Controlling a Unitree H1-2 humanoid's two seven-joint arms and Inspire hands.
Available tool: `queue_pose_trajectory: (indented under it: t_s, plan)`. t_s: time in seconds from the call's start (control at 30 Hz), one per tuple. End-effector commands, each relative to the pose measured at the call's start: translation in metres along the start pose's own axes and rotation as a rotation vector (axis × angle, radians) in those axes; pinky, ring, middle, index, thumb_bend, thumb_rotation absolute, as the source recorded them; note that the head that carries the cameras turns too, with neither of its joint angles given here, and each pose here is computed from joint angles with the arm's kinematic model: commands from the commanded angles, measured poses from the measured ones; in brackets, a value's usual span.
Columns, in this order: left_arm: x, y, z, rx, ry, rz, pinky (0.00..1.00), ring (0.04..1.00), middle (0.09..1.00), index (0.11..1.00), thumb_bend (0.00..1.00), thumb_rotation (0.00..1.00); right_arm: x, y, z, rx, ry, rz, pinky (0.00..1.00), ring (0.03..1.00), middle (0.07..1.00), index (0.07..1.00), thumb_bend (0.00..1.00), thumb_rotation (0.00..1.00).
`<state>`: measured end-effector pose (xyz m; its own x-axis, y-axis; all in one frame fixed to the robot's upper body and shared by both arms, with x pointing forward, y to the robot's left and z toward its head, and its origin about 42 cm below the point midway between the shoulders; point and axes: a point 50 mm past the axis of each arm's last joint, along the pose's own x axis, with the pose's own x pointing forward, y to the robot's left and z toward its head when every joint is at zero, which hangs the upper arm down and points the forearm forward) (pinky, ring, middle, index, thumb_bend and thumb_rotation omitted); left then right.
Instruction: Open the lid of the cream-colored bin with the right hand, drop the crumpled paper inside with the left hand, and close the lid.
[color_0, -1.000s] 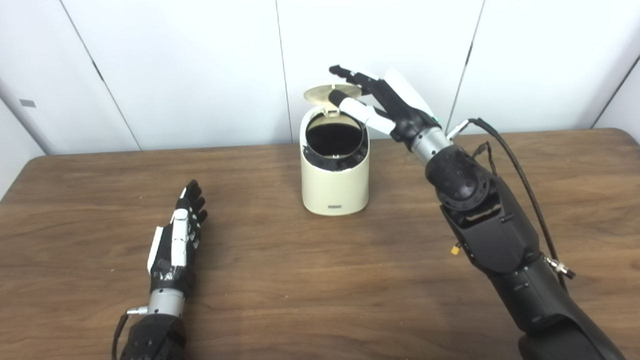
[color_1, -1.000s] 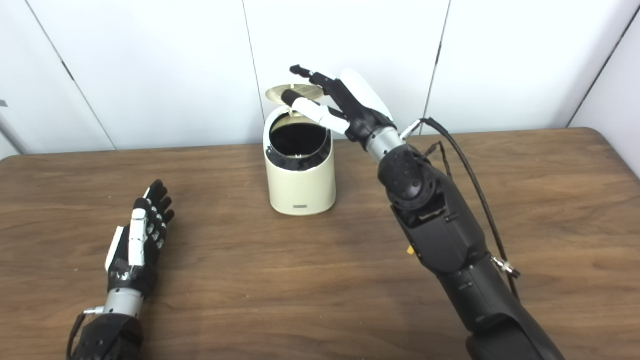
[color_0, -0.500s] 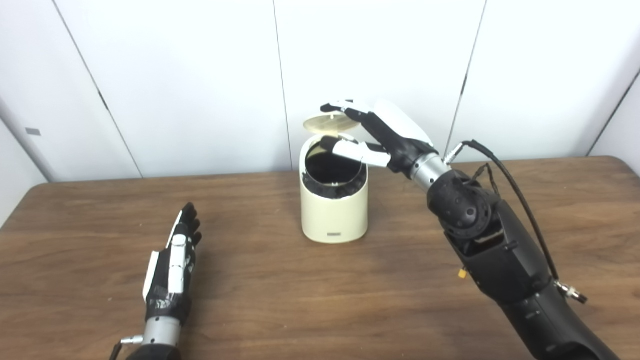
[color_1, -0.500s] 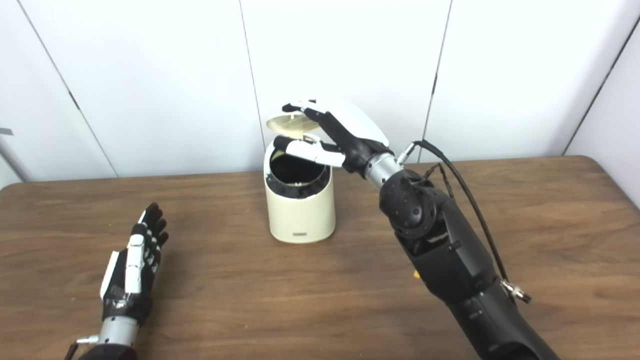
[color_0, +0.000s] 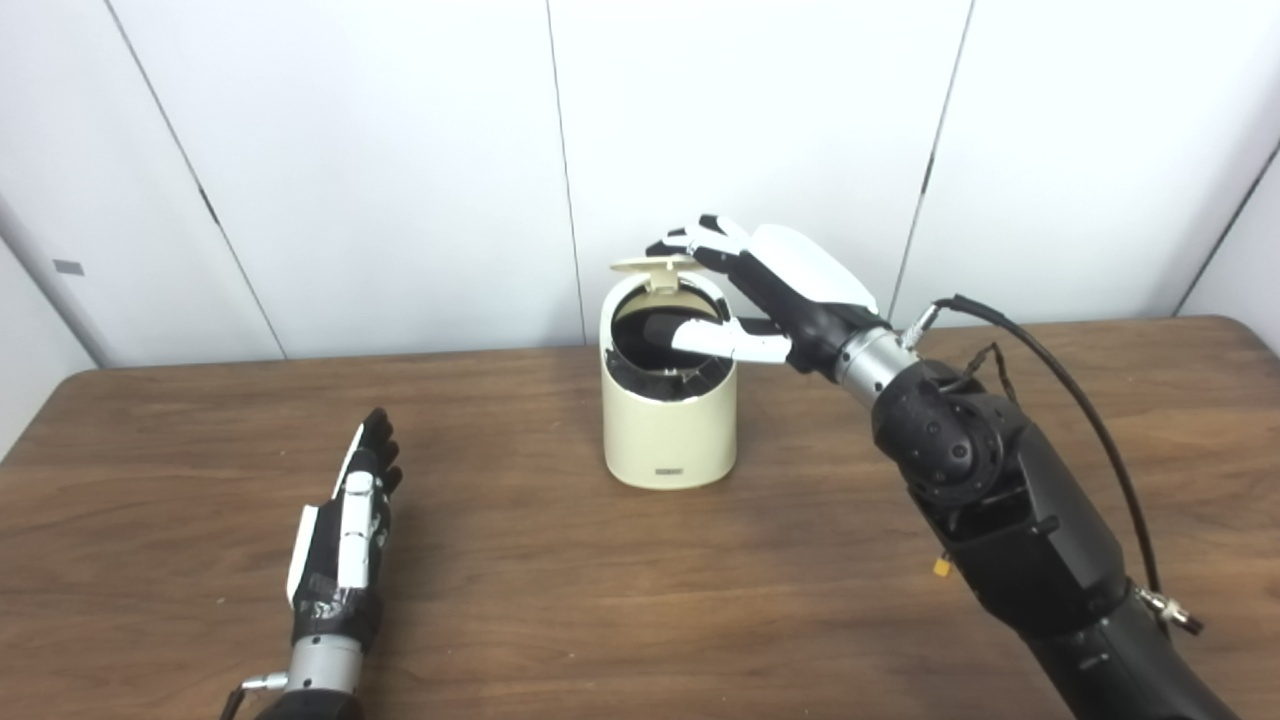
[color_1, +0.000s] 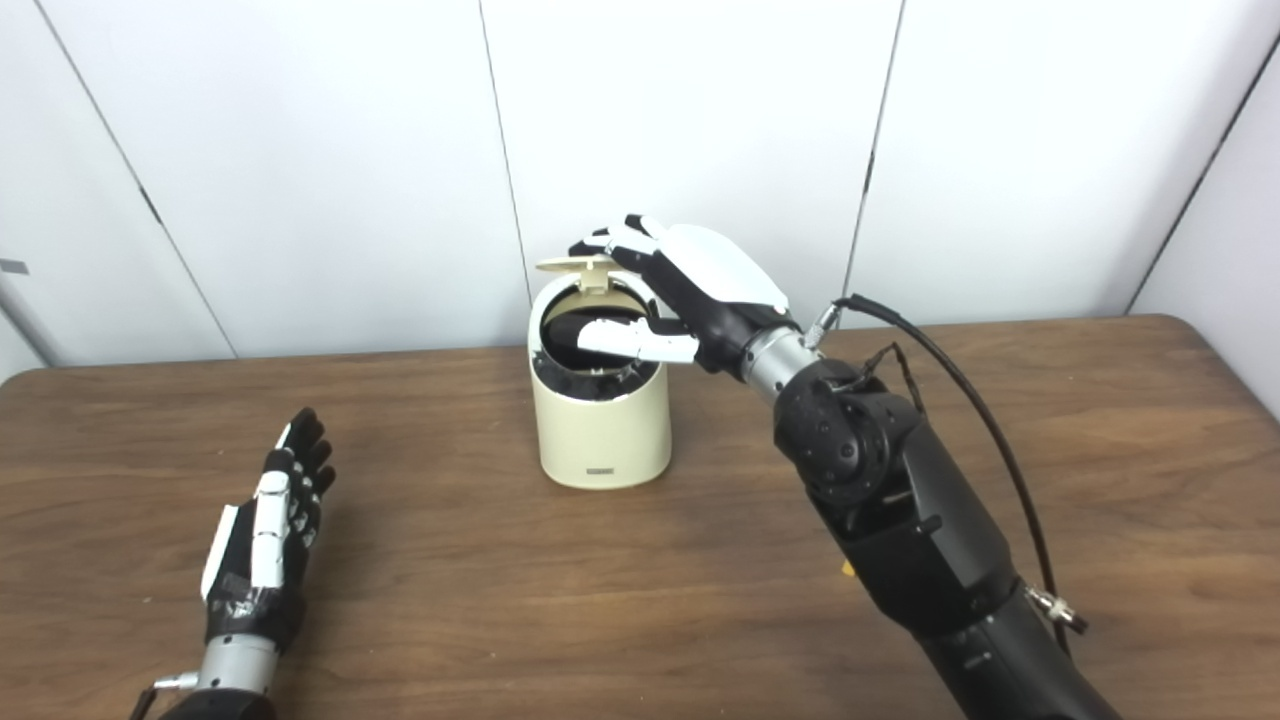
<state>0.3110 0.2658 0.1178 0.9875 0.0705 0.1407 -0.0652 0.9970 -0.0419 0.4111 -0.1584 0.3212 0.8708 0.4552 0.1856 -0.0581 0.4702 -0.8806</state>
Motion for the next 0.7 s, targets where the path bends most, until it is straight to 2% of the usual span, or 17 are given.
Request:
queue_pose_trajectory:
  t_s: [0.0, 0.5, 0.67]
  plan:
    - [-0.019, -0.008, -0.024, -0.035, 0.056, 0.011, 1.0, 1.0, 1.0, 1.0, 0.45, 0.97, 0.002, -0.019, 0.011, -0.037, -0.05, -0.051, 0.94, 1.0, 0.915, 0.837, 0.62, 0.99]
    - [-0.02, -0.01, -0.021, -0.036, 0.05, 0.016, 1.0, 1.0, 1.0, 1.0, 0.45, 0.98, -0.002, -0.017, 0.008, -0.044, -0.049, -0.014, 0.92, 1.0, 0.9, 0.843, 0.63, 1.0]
    - [-0.02, -0.012, -0.021, -0.038, 0.052, 0.013, 1.0, 1.0, 1.0, 1.0, 0.43, 0.99, -0.002, -0.007, 0.006, -0.085, -0.062, 0.031, 0.96, 1.0, 0.894, 0.84, 0.61, 1.0]
